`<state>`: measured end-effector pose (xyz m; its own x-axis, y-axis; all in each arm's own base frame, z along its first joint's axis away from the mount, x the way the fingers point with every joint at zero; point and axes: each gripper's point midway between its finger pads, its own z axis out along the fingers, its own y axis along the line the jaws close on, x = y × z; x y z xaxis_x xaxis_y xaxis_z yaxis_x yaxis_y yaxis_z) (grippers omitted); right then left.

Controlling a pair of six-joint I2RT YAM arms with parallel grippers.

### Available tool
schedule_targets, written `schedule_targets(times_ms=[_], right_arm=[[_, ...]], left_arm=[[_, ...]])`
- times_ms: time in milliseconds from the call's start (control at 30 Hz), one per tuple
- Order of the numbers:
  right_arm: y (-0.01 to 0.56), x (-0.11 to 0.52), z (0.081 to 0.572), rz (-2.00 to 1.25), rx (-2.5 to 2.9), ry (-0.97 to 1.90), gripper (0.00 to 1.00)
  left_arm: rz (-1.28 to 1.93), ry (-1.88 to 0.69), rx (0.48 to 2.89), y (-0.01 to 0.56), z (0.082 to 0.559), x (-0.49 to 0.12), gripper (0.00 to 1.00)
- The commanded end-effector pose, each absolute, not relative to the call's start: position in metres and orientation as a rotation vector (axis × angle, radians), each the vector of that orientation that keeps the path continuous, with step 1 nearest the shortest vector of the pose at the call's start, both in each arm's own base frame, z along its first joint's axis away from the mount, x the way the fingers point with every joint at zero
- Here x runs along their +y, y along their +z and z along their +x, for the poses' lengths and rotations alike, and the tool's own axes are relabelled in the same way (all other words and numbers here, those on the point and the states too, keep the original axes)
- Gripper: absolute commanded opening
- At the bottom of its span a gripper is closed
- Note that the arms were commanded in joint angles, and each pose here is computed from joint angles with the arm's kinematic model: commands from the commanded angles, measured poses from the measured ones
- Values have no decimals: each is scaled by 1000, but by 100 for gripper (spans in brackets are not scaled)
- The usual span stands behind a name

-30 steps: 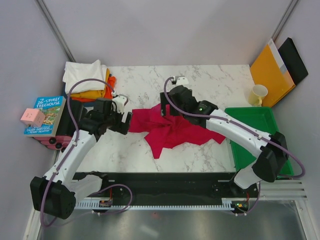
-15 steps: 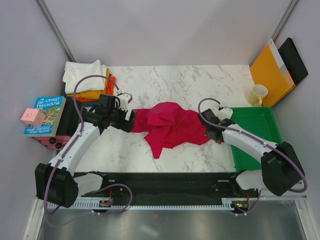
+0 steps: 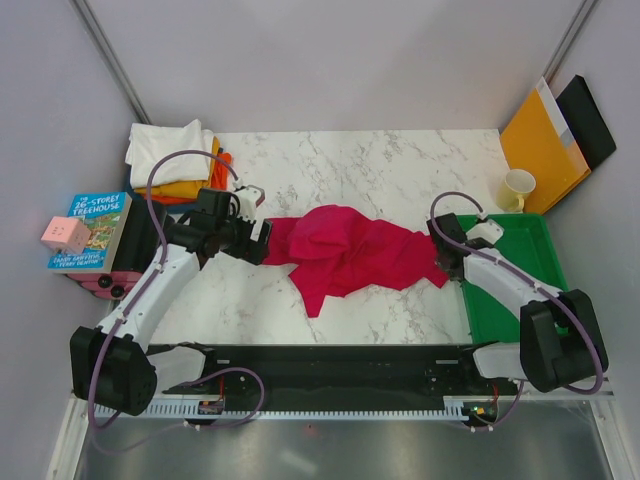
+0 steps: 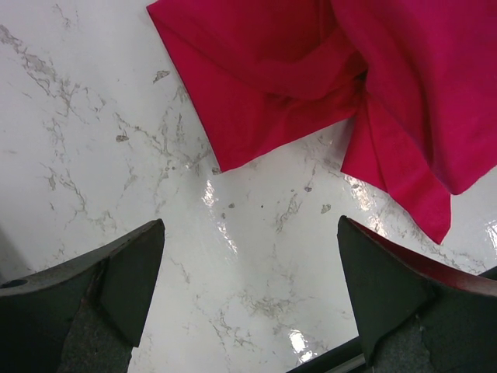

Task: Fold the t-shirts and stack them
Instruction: Flatten out the tshirt

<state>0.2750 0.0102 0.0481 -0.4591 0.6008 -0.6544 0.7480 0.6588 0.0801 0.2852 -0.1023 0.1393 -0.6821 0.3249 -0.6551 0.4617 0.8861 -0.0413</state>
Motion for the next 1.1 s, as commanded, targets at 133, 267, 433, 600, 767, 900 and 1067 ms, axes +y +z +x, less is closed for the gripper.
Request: schedule_targets(times_ms=[133,267,433,600,767,900,1067], right_arm=[[46,-31,277,1169,2136,-343,0],[42,-51,271,1251,2130,-373,0],[47,-67,270,1251,2127,-406,0],[54,-90,267,1278,2110,-455,0],[109,-35,320,902,2111,-54,48],[150,5,332,700,2090,59,95],[146,47,334,515,2209,19,95]], left_arm=[[544,-322,2326,152,288,-110,99],[542,-313,2338,148,288,-109,99],[539,-295,2339,148,288,-106,99],[535,-284,2342,147,286,-104,99],[547,-280,2329,149,286,-104,100],[579,-319,2329,147,286,-110,100],[620,-394,2380,134,293,-125,100]])
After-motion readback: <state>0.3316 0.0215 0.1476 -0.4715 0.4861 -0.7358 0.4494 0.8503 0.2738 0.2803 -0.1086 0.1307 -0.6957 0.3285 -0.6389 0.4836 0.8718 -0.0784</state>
